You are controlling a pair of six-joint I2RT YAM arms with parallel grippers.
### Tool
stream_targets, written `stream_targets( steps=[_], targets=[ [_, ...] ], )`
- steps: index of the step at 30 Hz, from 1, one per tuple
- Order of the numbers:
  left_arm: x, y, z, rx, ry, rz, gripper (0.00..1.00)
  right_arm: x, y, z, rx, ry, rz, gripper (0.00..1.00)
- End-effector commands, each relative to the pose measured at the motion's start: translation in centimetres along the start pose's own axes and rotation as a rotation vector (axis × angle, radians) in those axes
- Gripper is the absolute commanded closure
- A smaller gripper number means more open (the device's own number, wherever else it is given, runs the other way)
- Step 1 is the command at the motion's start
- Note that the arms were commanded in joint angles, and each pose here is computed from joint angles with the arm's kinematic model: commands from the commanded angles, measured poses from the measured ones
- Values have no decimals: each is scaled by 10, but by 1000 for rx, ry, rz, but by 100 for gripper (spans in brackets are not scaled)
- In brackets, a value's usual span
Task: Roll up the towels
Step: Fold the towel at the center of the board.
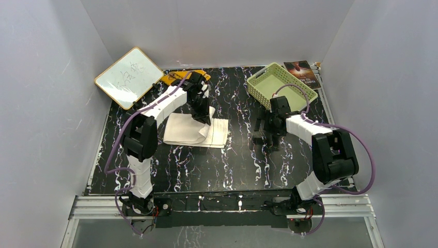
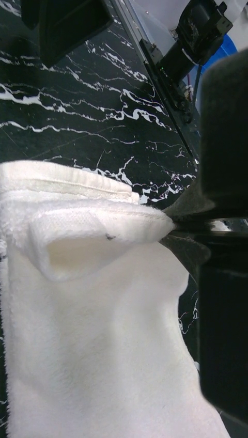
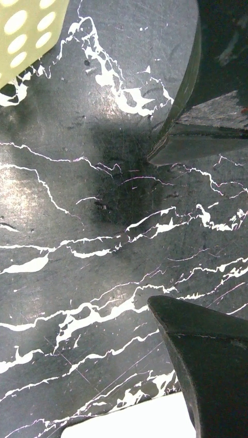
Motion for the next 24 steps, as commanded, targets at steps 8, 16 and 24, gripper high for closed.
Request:
stream_targets(
  steps=[8,16,24],
  targets=[
    [-32,16,3,-5,10,-114,100,-2,-3,5,-21,22,-18,2],
    [-51,2,-12,51,3,-223,31,2,-6,8,-26,22,-3,2],
    [19,87,44,-272,78,-223,28,70,21,57,-225,136,120,2]
  ],
)
Point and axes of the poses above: each gripper's point midway between its finger pads, its own y axis back along the fingers, its own x axis along the line the jaws close on, z = x × y, the point moved 2 cm from there along y, back along the fingers, and after that the axes turned 3 degrees about y, right-handed, at the moved point
